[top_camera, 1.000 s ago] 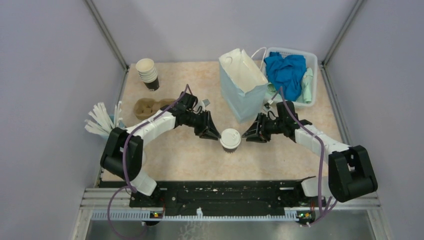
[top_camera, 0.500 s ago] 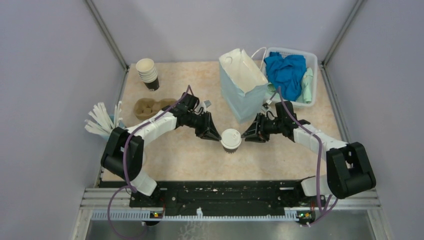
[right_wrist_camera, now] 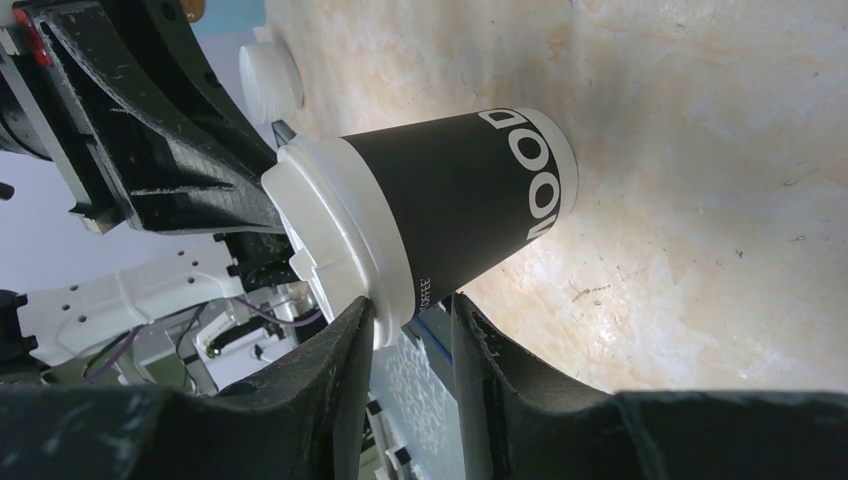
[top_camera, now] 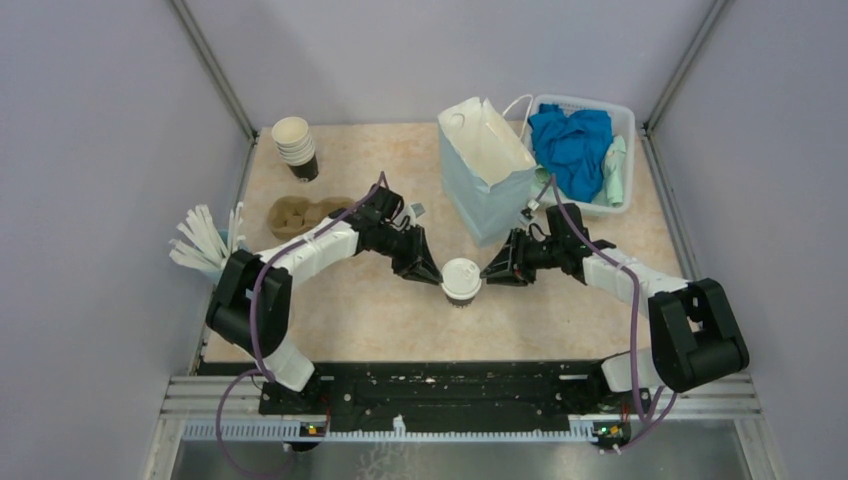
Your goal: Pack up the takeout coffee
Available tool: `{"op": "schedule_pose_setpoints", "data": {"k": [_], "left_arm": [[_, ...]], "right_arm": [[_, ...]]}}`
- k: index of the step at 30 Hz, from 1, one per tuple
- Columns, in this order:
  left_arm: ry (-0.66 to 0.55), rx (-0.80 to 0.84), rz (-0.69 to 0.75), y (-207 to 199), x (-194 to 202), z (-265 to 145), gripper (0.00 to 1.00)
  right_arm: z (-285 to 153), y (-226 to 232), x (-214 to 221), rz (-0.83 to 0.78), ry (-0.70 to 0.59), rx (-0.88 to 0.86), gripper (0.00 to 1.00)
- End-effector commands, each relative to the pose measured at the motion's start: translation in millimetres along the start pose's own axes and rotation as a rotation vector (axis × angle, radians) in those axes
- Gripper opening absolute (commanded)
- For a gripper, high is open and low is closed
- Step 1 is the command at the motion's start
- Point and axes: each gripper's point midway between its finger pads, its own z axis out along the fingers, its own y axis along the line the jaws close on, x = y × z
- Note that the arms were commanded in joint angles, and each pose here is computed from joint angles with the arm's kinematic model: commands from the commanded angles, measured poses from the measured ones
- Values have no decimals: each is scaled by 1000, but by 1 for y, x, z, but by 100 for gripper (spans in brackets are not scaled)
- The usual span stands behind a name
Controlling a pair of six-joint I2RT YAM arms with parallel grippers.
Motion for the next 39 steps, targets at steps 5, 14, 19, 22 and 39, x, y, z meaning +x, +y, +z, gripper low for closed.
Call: {"op": "schedule_pose_setpoints", "data": {"k": [5, 14, 19, 22, 39], "left_arm": [[1, -300, -27, 59, 16, 11, 22], [-19, -248, 36, 34, 6, 3, 27], [-22, -147, 49, 2, 10, -9, 34], [-32, -179, 63, 3, 11, -18, 40], [-73, 25, 218, -57, -49, -20, 72]], "right_arm": [[10, -35, 11, 31, -13, 109, 34], [5, -30, 1, -43, 20, 149, 37], [0, 0, -13, -86, 15, 93, 39], [-3, 6, -18, -84, 12, 91, 42], [-10, 36, 41, -28, 15, 8, 70]]}}
